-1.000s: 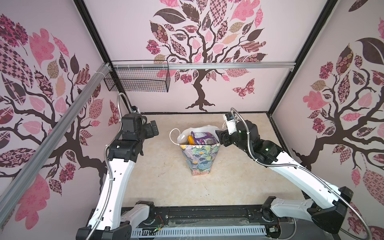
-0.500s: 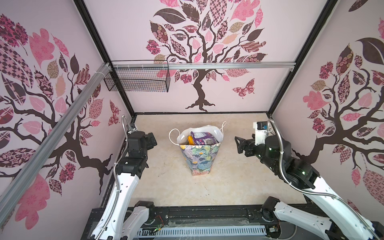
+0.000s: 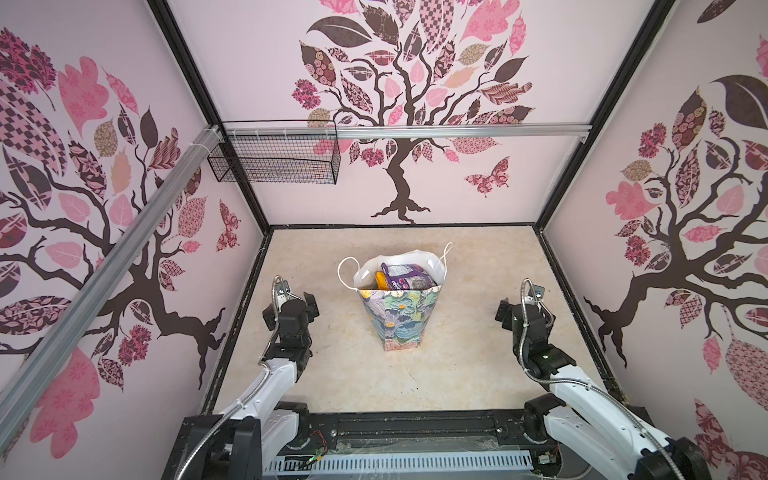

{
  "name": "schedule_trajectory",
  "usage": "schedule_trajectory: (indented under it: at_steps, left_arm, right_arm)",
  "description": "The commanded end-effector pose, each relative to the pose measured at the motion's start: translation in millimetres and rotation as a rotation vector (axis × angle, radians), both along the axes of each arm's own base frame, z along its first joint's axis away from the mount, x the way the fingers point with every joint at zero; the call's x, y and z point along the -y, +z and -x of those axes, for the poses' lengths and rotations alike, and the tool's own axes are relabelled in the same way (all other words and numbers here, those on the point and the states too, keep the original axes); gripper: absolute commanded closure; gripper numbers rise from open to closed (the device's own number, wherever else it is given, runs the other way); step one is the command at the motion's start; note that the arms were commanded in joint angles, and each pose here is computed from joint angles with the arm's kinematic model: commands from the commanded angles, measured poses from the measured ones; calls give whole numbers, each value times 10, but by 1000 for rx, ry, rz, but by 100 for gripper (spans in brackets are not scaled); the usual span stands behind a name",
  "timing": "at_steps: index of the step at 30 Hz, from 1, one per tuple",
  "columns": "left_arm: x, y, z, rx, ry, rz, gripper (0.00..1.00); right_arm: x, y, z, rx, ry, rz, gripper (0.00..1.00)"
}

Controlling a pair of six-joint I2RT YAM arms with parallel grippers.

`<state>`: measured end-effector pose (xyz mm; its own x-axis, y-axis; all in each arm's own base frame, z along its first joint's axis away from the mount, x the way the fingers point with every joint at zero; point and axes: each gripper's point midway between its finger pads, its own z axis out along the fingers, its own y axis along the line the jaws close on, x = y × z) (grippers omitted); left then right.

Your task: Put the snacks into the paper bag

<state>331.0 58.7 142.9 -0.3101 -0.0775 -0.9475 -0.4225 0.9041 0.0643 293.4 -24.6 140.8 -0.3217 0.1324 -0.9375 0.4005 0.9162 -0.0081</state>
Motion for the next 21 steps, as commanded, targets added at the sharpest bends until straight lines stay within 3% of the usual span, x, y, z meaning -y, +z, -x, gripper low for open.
schedule_trajectory:
  at_steps: [1,7,11,14,16,18,21]
  left_arm:
    - [28,205,-255,129,-39,-32,2]
    - [209,-151,-560,74,-157,-2,2]
    - [306,-357,-632,53,-222,-1,2]
    - [307,-394,-638,40,-230,10,2]
    - [291,-393,-652,43,-225,12,2]
    - [283,-401,-656,38,-228,20,2]
    - [277,-399,-655,40,-227,22,2]
  right_arm:
    - [99,257,-167,226,-14,-13,0]
    - [168,4,-314,246,6,-7,0]
    - [-35,58,-543,295,165,-21,0]
    - [-150,-169,-693,254,240,-8,0]
    - [-121,-145,-724,290,220,20,0]
    - [-72,-277,-802,174,176,-14,0]
    - [-24,-227,-837,220,148,0,0]
